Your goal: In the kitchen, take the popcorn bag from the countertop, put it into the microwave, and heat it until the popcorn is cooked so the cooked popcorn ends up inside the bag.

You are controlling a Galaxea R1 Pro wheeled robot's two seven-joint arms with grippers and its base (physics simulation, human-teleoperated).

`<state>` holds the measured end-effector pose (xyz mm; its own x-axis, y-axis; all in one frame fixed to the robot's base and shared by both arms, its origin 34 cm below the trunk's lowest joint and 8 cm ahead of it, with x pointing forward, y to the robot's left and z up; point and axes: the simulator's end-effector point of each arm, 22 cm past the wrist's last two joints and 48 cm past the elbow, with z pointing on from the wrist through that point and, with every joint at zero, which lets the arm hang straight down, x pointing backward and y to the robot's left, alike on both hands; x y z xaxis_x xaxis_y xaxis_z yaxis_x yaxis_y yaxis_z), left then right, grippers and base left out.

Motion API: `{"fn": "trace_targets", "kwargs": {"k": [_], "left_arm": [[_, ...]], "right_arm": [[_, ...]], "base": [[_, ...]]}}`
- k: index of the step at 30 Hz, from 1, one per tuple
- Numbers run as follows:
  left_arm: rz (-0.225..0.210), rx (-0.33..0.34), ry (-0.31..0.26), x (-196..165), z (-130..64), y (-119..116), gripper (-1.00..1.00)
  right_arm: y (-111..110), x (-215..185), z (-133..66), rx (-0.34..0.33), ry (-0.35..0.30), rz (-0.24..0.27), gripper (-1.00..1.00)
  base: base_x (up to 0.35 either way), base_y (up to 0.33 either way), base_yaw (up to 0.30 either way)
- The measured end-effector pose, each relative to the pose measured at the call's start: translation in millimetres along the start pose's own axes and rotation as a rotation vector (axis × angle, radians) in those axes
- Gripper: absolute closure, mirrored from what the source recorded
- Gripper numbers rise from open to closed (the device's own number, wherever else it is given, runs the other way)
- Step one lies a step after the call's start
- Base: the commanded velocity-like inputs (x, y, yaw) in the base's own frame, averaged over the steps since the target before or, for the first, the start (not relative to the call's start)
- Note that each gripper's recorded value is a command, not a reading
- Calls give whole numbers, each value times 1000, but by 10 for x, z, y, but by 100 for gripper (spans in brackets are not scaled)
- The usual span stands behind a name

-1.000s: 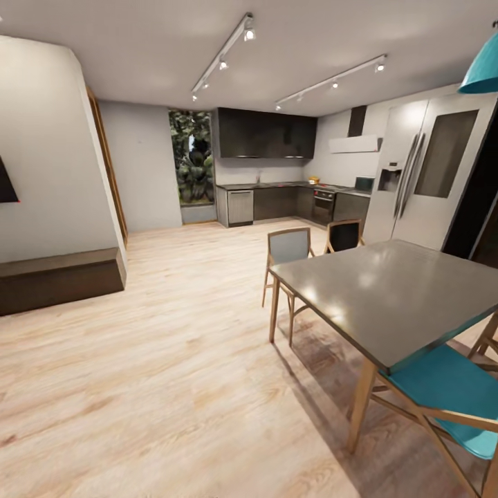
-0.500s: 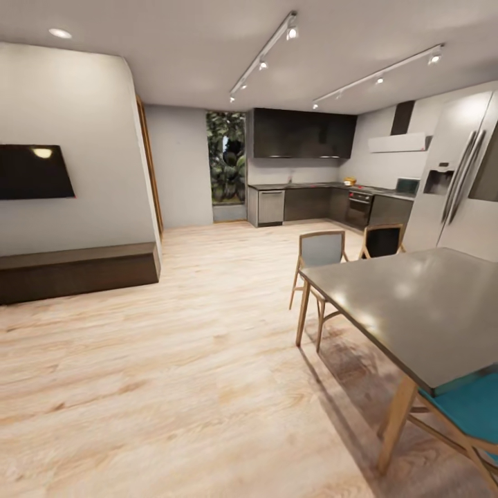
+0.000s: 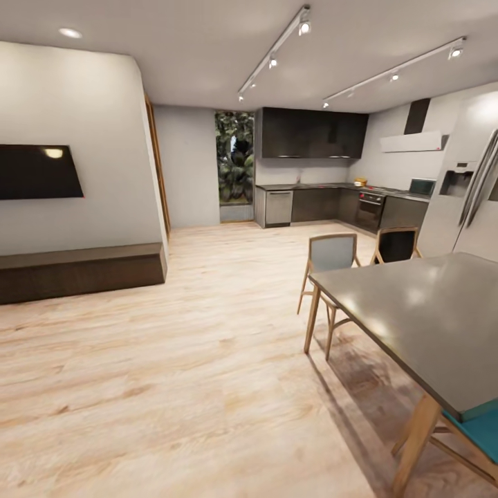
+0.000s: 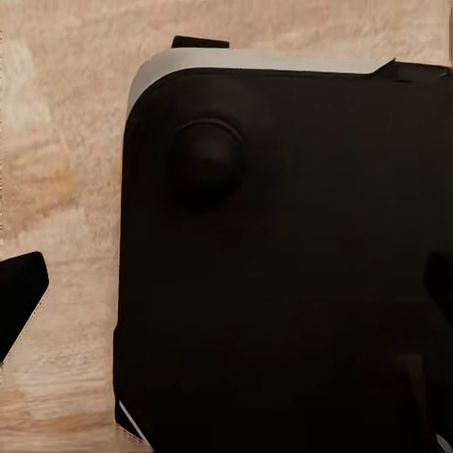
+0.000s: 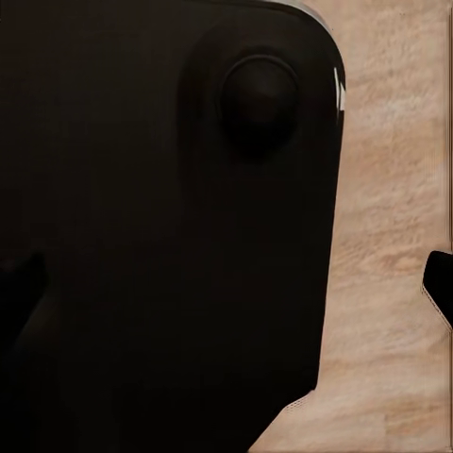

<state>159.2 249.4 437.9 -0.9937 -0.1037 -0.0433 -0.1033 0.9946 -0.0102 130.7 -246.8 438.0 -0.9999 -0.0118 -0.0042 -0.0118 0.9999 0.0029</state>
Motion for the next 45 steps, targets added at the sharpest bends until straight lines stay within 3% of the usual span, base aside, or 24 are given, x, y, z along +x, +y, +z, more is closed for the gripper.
{"fn": "trace_targets", "kwargs": {"k": [45], "left_arm": [[-3,0,1,2,0,-2,-100]], "right_arm": [[9,-43,1,-1,-11,2,-100]], "base": [[323,0,0]]}}
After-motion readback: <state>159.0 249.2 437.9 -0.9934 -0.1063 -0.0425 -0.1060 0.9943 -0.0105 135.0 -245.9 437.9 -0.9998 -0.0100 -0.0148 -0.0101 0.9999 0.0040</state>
